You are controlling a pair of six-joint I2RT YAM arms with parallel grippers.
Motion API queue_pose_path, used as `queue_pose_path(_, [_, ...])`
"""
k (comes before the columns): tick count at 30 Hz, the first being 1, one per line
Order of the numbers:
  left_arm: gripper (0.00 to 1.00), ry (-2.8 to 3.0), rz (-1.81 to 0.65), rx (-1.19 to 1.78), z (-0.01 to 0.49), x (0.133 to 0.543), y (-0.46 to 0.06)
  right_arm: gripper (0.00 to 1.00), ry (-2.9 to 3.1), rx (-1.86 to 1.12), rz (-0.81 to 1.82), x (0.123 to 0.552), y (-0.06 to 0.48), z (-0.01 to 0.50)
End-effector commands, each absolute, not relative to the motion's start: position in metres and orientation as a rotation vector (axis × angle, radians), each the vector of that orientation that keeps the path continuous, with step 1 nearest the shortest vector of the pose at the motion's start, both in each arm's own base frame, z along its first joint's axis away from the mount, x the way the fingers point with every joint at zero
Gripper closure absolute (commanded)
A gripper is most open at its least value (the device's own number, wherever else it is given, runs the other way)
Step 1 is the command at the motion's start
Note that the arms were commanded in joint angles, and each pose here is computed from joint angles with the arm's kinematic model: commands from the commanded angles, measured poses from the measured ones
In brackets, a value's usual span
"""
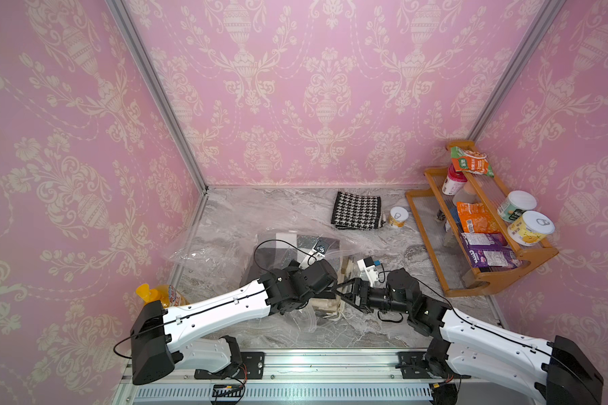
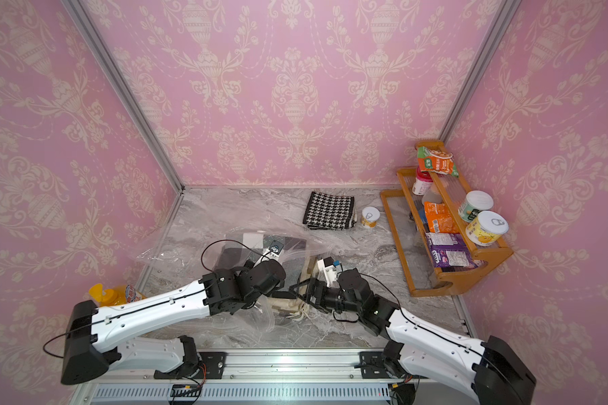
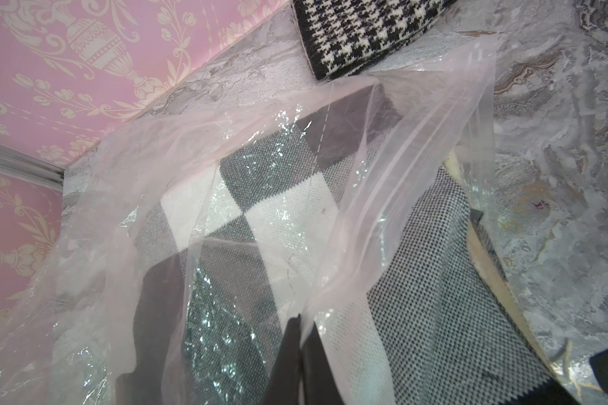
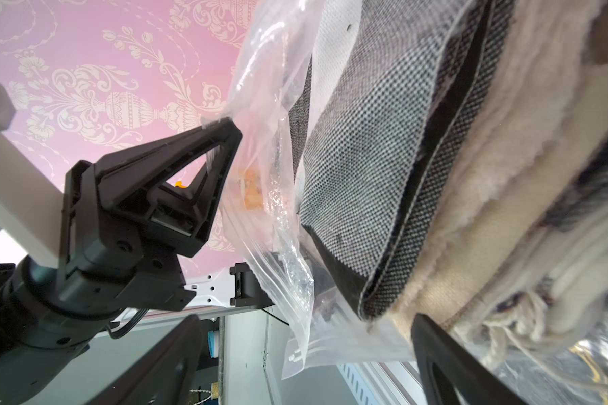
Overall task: Take the scarf out of the vacuum bag
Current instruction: Adjust the scarf in the vacuum bag.
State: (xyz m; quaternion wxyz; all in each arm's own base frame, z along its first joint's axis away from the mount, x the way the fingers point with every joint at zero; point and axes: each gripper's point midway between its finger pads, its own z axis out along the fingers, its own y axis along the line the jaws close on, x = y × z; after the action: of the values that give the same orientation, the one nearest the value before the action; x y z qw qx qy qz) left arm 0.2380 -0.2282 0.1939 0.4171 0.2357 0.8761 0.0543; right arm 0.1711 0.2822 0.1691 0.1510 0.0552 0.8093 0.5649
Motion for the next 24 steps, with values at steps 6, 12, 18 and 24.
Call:
queue_pose_path(6, [1.00,2.130,0.142,0.495,0.220,0.242,-0.217,0.05,2.314,0.173,1.767,0.166,0.308,0.189])
queue_pose_path(12, [1.00,2.112,0.146,0.493,0.227,0.242,-0.214,0.07,2.336,0.195,1.742,0.166,0.311,0.181])
queue_pose_path(18, [1.00,2.111,0.131,0.494,0.227,0.241,-0.216,0.17,2.322,0.211,1.702,0.175,0.313,0.182])
queue_pose_path(24, [1.00,2.108,0.118,0.490,0.229,0.241,-0.215,0.24,2.311,0.173,1.686,0.184,0.320,0.197])
